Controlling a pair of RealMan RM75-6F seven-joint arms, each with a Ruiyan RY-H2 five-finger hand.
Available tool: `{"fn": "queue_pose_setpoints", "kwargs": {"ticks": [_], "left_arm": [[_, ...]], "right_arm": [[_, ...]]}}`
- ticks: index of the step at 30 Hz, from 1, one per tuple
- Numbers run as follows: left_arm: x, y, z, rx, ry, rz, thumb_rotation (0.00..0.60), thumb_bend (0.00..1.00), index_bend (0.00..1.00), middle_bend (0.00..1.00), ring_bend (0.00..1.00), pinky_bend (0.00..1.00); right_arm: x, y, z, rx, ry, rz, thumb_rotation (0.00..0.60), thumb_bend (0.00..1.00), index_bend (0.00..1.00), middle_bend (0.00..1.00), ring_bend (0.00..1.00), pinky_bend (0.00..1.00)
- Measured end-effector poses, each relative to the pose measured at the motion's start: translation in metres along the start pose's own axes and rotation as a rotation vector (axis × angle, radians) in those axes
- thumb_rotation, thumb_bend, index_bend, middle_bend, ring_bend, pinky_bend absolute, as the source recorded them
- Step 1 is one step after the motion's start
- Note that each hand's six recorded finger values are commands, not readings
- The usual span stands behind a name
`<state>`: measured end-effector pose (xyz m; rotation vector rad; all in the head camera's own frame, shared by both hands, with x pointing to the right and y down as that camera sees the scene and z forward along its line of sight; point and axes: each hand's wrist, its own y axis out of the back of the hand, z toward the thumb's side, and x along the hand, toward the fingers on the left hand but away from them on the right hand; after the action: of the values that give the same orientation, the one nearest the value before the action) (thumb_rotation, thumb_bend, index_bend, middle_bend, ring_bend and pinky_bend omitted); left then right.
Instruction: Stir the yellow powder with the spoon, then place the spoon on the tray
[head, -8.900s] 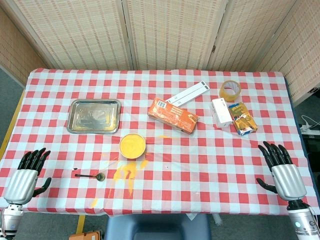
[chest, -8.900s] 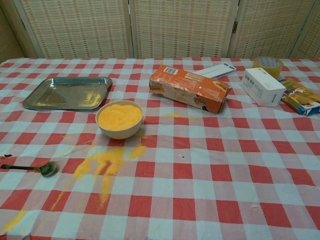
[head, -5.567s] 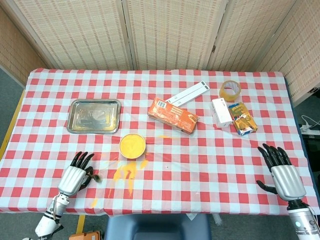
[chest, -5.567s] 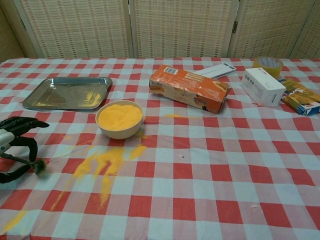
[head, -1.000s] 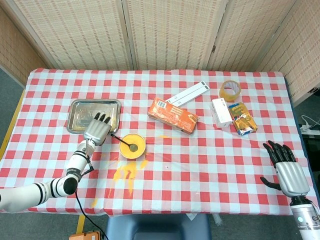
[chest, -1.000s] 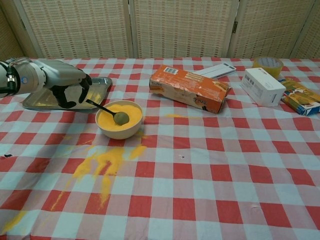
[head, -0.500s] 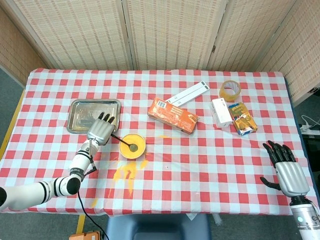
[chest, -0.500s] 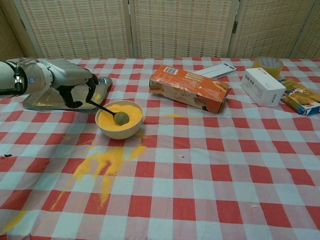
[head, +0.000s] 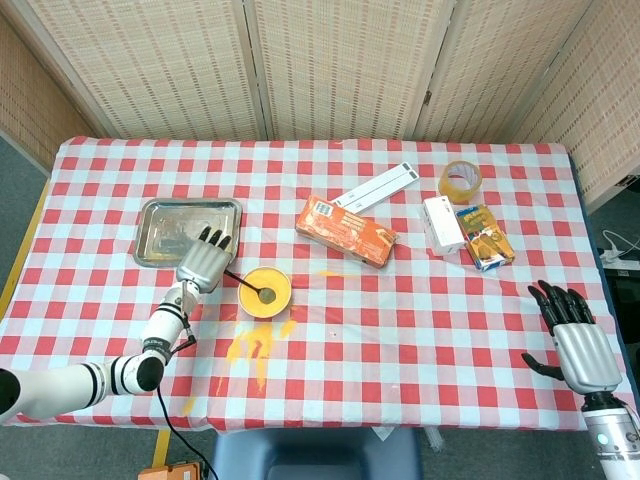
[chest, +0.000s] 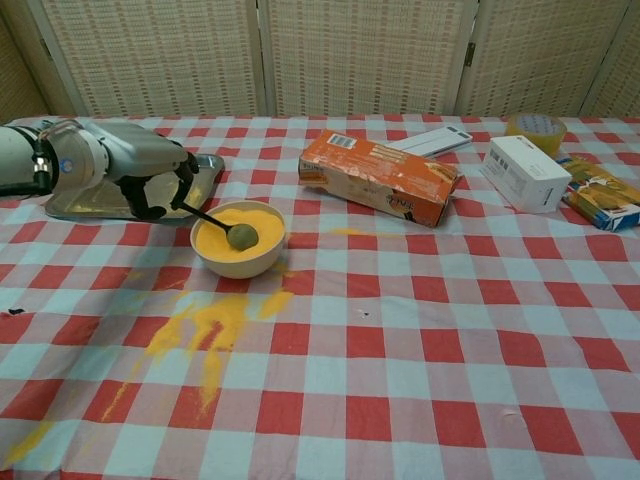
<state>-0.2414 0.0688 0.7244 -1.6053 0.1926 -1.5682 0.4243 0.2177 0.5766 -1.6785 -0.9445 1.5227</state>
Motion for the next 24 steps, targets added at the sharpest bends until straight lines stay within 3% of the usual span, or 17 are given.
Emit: {"fn": "queue_pose_setpoints", "kwargs": {"ticks": [24], "left_arm": [[-0.0029, 0.0012, 0.0056, 0.007, -0.007, 0.011, 0.600, 0.46, 0.53, 0.08, 0.00, 0.04]], "right_arm": [[0.0006, 0.0013, 0.0002, -0.003, 0.003, -0.003, 0.600, 0.09, 0.00, 0.00, 0.00, 0.00]]}}
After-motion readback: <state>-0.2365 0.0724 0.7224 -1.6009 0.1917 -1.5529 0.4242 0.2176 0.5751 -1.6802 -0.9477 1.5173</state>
